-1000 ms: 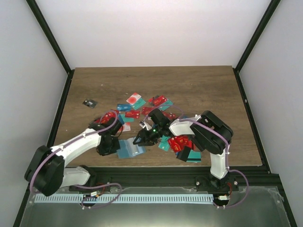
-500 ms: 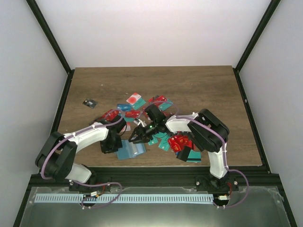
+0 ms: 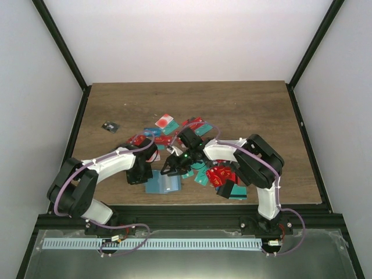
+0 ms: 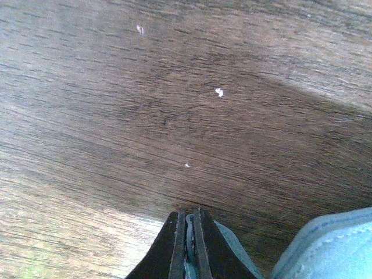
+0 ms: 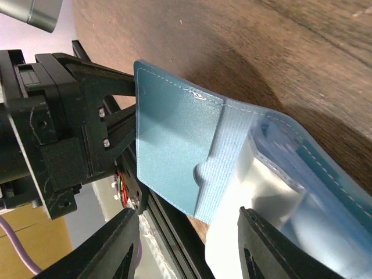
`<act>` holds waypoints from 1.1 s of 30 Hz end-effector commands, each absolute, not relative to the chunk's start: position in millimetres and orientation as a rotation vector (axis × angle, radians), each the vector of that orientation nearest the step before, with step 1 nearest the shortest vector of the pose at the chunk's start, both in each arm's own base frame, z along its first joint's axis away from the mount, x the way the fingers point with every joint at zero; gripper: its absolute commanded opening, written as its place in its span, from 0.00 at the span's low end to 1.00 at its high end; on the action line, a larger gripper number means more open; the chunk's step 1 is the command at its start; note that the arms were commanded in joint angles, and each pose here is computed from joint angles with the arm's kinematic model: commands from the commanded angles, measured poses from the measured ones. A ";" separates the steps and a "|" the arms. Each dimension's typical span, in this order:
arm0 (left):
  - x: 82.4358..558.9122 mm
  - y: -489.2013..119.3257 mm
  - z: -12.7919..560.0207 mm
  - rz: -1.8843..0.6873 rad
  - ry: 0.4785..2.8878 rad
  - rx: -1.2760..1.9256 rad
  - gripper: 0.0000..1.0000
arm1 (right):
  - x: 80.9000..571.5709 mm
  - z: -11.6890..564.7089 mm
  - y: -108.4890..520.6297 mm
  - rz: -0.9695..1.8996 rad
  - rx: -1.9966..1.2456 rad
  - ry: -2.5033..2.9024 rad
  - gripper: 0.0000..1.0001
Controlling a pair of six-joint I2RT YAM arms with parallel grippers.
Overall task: Put the credit cards into the card holder
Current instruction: Open the card holder at the center of the board.
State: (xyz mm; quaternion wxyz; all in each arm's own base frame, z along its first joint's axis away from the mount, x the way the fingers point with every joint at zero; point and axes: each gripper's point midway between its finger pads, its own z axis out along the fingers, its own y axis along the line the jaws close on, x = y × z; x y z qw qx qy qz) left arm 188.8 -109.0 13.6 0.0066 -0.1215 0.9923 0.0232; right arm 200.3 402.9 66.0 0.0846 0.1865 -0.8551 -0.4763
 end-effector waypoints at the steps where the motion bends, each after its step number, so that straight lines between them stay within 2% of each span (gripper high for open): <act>1: 198.2 -112.8 16.7 0.039 3.072 -0.353 0.04 | 201.6 67.4 390.7 -1.347 0.560 -2.638 0.49; 14: 197.6 -113.4 14.9 0.034 3.079 -0.325 0.04 | 192.0 44.9 381.2 -1.323 0.464 -2.605 0.52; 27: 197.9 -118.1 8.8 0.003 3.088 -0.313 0.04 | 184.3 87.9 404.2 -1.566 0.584 -2.423 0.53; 33: 204.7 -135.2 10.3 -0.144 3.067 -0.285 0.04 | 168.7 82.7 423.2 -1.595 0.641 -2.317 0.52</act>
